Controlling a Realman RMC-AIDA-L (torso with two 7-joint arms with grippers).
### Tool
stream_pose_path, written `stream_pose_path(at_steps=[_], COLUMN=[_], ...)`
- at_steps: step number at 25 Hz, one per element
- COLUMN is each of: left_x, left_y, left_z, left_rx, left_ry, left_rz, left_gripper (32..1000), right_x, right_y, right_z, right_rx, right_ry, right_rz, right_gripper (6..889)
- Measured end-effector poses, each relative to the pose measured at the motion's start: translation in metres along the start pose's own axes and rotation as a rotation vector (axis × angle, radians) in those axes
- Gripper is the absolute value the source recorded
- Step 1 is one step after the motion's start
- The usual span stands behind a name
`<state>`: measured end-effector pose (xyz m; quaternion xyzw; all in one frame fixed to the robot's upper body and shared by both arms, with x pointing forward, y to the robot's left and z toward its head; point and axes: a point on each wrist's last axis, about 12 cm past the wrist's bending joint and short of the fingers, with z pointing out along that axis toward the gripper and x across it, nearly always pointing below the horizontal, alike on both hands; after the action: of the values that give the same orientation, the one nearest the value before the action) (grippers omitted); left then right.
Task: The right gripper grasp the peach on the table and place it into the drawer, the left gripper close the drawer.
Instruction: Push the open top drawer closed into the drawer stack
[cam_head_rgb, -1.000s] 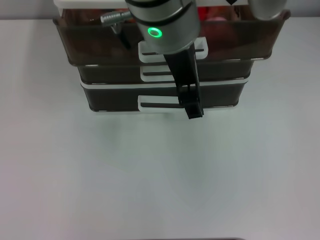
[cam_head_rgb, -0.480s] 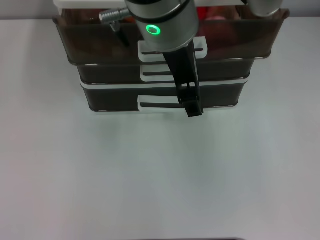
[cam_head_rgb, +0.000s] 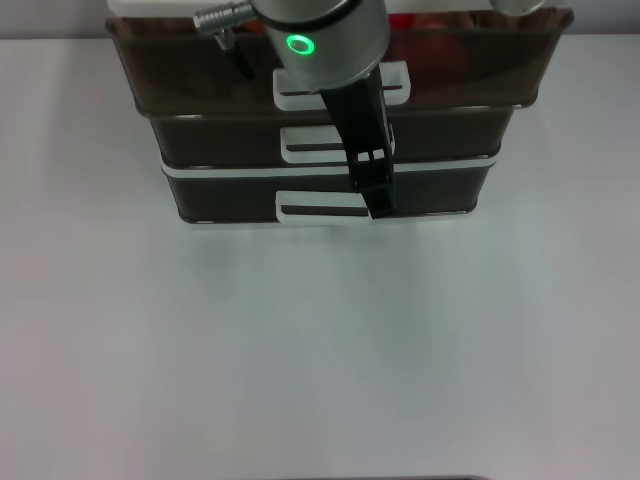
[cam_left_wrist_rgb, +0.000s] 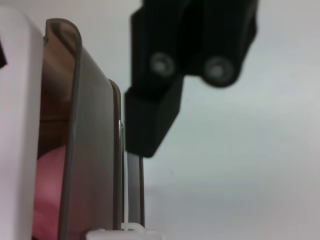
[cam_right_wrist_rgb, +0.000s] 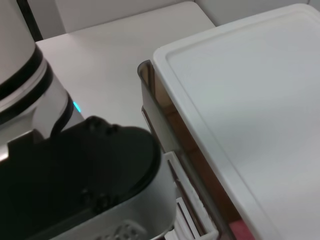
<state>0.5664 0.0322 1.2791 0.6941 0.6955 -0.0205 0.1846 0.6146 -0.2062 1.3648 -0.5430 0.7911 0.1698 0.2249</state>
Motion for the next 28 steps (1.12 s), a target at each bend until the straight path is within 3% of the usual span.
stream_pose_path(at_steps=[7,19,24,28], left_x=[0.0009,0.0004,-0.0009,-0.002], left_y=[0.008,0.014,0.011,0.002], left_z=[0.001,0.002,0.0,-0.008], left_rx=[-0.03,-0.034,-0.03,-0.029], left_ry=[-0.005,-0.019,-0.018,-0.028], left_rz=[-0.011,-0.024,-0.014,0.006], left_gripper=[746,746,746,745], right_x=[0.001,0.002,0.005,0.007], right_y=[0.0,-0.001,-0.002,-0.002], right_z=[0.0,-0.001,0.0,0.0], right_rx=[0.001,0.003,0.002,0.003], right_ry=[0.003,0.004,0.007,0.008], right_rz=[0.003,0.005,0.014,0.017], right_gripper=[715,715,715,715])
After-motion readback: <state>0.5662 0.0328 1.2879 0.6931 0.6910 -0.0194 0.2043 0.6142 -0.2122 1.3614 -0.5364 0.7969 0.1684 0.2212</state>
